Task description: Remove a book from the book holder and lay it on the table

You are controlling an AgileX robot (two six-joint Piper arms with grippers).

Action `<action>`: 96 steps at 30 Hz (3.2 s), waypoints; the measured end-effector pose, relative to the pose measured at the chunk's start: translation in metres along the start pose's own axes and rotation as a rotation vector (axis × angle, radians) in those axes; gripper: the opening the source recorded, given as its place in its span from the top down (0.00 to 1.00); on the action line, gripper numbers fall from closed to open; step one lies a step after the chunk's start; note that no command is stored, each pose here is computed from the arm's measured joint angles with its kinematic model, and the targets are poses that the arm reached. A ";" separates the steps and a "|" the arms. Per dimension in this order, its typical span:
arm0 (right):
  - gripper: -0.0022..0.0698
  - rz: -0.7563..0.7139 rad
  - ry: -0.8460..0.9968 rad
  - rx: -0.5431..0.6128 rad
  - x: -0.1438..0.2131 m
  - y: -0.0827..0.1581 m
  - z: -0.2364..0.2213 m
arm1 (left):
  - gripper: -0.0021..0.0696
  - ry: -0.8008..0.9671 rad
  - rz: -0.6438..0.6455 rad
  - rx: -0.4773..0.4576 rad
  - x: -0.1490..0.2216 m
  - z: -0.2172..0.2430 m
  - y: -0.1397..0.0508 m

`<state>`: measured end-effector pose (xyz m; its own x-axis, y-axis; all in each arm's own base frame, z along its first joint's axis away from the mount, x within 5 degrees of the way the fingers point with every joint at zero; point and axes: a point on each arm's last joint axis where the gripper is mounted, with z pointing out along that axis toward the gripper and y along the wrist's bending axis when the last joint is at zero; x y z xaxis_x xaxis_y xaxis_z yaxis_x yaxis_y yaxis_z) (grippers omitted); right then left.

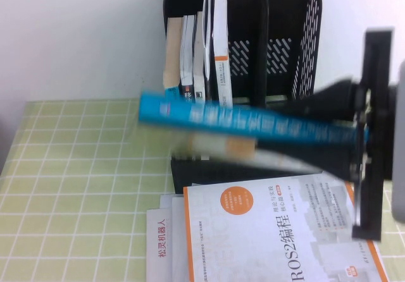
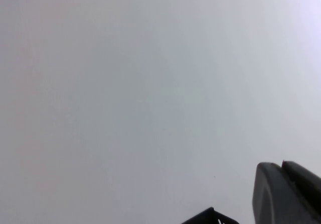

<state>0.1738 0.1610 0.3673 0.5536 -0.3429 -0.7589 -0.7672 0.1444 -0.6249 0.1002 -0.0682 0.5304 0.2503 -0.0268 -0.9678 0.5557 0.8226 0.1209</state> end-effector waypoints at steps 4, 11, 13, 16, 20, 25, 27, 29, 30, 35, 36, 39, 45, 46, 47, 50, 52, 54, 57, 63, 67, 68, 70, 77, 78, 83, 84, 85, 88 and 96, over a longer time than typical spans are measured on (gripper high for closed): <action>0.68 0.055 0.031 -0.136 0.015 0.013 0.010 | 0.97 0.001 0.020 0.001 -0.003 -0.011 -0.001; 0.68 0.051 0.157 -0.154 0.060 0.016 0.036 | 0.97 0.071 0.061 0.005 0.003 -0.012 -0.001; 0.68 0.031 0.204 -0.125 0.069 0.013 0.039 | 0.97 0.090 0.067 0.008 0.004 -0.012 -0.001; 0.68 0.008 0.253 -0.091 0.077 0.010 0.041 | 0.97 0.122 0.071 0.016 0.007 -0.013 -0.002; 0.68 0.012 0.279 -0.095 0.086 0.010 0.046 | 0.97 0.137 0.069 0.019 0.009 -0.013 -0.002; 0.68 0.030 0.286 -0.144 0.097 0.016 0.054 | 0.97 0.137 0.069 0.019 0.009 -0.013 -0.002; 0.68 0.031 0.283 -0.161 0.100 0.018 0.057 | 0.97 0.137 0.069 0.019 0.009 -0.013 -0.002; 0.68 0.034 0.285 -0.163 0.101 0.018 0.058 | 0.97 0.137 0.069 0.019 0.009 -0.013 -0.002; 0.68 0.038 0.285 -0.163 0.101 0.018 0.058 | 0.97 0.137 0.067 0.019 0.009 -0.013 -0.002; 0.68 0.095 0.297 -0.146 0.102 0.017 0.058 | 0.97 0.138 0.072 0.017 0.009 -0.013 -0.002; 0.68 0.099 0.298 -0.144 0.102 0.017 0.058 | 0.97 0.138 0.072 0.017 0.009 -0.013 -0.002; 0.68 0.107 0.301 -0.140 0.102 0.016 0.058 | 0.97 0.139 0.079 0.013 0.009 -0.013 -0.001; 0.65 0.139 0.302 -0.137 0.102 0.017 0.058 | 0.97 0.140 0.083 0.009 0.009 -0.013 -0.001; 0.63 0.157 0.301 -0.137 0.102 0.017 0.058 | 0.97 0.140 0.084 0.008 0.009 -0.013 -0.001; 0.61 0.183 0.299 -0.139 0.102 0.017 0.058 | 0.97 0.140 0.084 0.008 0.009 -0.013 -0.001; 0.53 0.268 0.294 -0.142 0.101 0.019 0.058 | 0.97 0.141 0.093 0.005 0.009 -0.013 -0.001; 0.51 0.329 0.280 -0.156 0.099 0.020 0.058 | 0.97 0.142 0.098 0.003 0.009 -0.013 0.000; 0.49 0.382 0.261 -0.181 0.096 0.023 0.058 | 0.97 0.143 0.103 0.001 0.009 -0.013 0.000; 0.49 0.446 0.227 -0.221 0.091 0.026 0.059 | 0.97 0.147 0.105 0.001 0.010 -0.013 0.000; 0.50 0.612 0.199 -0.272 0.085 0.029 0.058 | 0.97 0.159 0.102 0.004 0.011 -0.013 0.000; 0.67 0.599 0.208 -0.225 0.082 0.025 0.055 | 0.97 0.150 0.090 0.021 0.009 -0.018 -0.003; 0.73 0.568 0.211 -0.191 0.079 0.021 0.053 | 0.97 0.148 0.093 0.031 0.008 -0.020 -0.004; 0.86 0.484 0.226 -0.078 0.072 0.007 0.047 | 0.97 0.140 0.100 0.050 0.007 -0.022 -0.006; 0.96 0.065 0.258 0.438 0.010 -0.049 -0.014 | 0.97 0.138 0.180 0.012 0.003 -0.036 -0.002; 0.96 0.014 0.285 0.535 0.002 -0.054 -0.029 | 0.97 0.161 0.198 -0.006 0.004 -0.041 0.000; 0.97 -0.044 0.473 0.976 -0.021 -0.063 -0.101 | 0.97 0.338 0.126 -0.157 0.013 -0.078 0.014; 0.97 -0.043 0.549 1.021 -0.023 -0.059 -0.116 | 0.97 0.372 0.085 -0.191 0.016 -0.088 0.017; 0.97 -0.034 0.652 1.032 -0.023 -0.053 -0.131 | 0.97 0.403 0.045 -0.216 0.018 -0.097 0.018; 0.97 0.070 0.968 0.881 -0.015 -0.019 -0.164 | 0.97 0.450 -0.046 -0.233 0.021 -0.125 0.018; 0.97 0.447 0.874 0.489 -0.010 0.083 -0.187 | 0.97 0.311 -0.283 -0.018 0.053 -0.173 -0.010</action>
<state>0.0434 0.0028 0.3576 -0.3114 -0.6796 -0.6643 -0.5235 0.7060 -0.4769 -0.0292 0.0204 0.4396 -0.1629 -0.0826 -0.9832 0.5533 0.8174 -0.1604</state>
